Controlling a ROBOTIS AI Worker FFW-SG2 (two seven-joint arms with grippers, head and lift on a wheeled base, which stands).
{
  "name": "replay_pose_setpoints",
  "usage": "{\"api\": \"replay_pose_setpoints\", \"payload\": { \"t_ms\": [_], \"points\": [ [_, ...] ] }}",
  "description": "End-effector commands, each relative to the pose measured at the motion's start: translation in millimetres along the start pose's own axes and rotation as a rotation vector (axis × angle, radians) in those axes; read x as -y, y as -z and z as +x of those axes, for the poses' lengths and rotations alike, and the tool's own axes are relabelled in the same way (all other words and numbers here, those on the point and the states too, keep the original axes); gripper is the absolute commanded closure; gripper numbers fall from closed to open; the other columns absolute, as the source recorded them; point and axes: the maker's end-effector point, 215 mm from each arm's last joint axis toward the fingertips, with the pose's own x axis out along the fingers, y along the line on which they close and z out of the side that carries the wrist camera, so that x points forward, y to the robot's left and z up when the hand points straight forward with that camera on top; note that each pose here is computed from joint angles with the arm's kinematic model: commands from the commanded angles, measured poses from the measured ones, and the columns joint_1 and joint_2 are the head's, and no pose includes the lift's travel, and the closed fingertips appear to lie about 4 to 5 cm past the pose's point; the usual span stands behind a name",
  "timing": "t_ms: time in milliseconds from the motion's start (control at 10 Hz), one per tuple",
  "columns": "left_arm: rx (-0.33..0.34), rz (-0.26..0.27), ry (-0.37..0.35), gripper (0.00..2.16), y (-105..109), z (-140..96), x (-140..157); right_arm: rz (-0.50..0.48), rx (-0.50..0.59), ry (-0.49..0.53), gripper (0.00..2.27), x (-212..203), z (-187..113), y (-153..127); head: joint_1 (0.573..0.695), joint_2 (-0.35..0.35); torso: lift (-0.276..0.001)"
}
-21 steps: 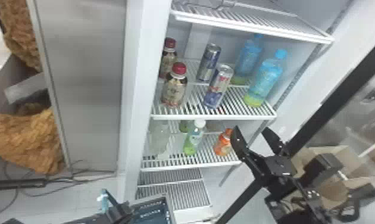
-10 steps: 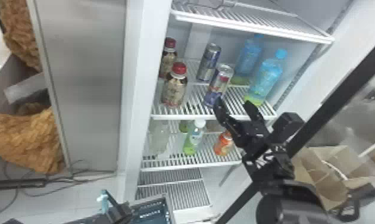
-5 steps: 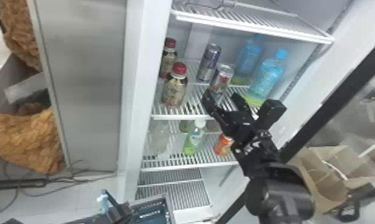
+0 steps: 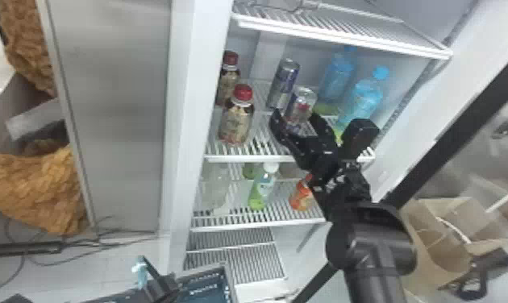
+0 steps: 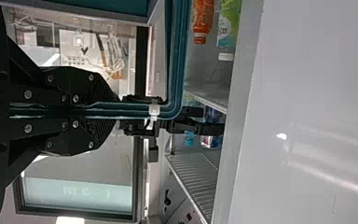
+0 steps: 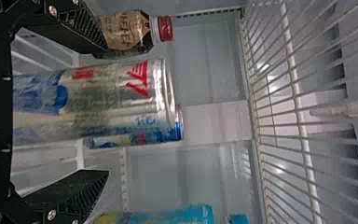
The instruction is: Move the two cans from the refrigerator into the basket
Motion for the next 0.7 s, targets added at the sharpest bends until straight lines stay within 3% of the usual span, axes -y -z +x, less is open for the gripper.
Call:
{"api": "replay_pose_setpoints", "payload": {
  "t_ms": [0, 100, 300, 400, 600],
  "points": [
    [-0.001, 0.000, 0.001, 1.19, 0, 0, 0, 0.011, -0.011, -0.016, 0.15, -6, 7, 2, 0.695, -0.350, -0.031],
    [-0.001, 0.000, 0.001, 1.19, 0, 0, 0, 0.031, -0.040, -0.043, 0.34, -17, 11, 9, 0.695, -0.344, -0.031],
    [0.000, -0.002, 0.000, 1.19, 1, 0, 0, 0.034, -0.085, -0.064, 1.03, -22, 11, 21, 0.695, -0.326, -0.031],
    [0.000, -0.002, 0.000, 1.19, 1, 0, 0, 0.041, -0.083, -0.067, 1.21, -24, 8, 20, 0.695, -0.320, -0.031],
    [0.002, -0.001, 0.001, 1.19, 0, 0, 0, 0.013, -0.066, -0.068, 1.23, -26, -4, 9, 0.695, -0.320, -0.031]
  ]
}}
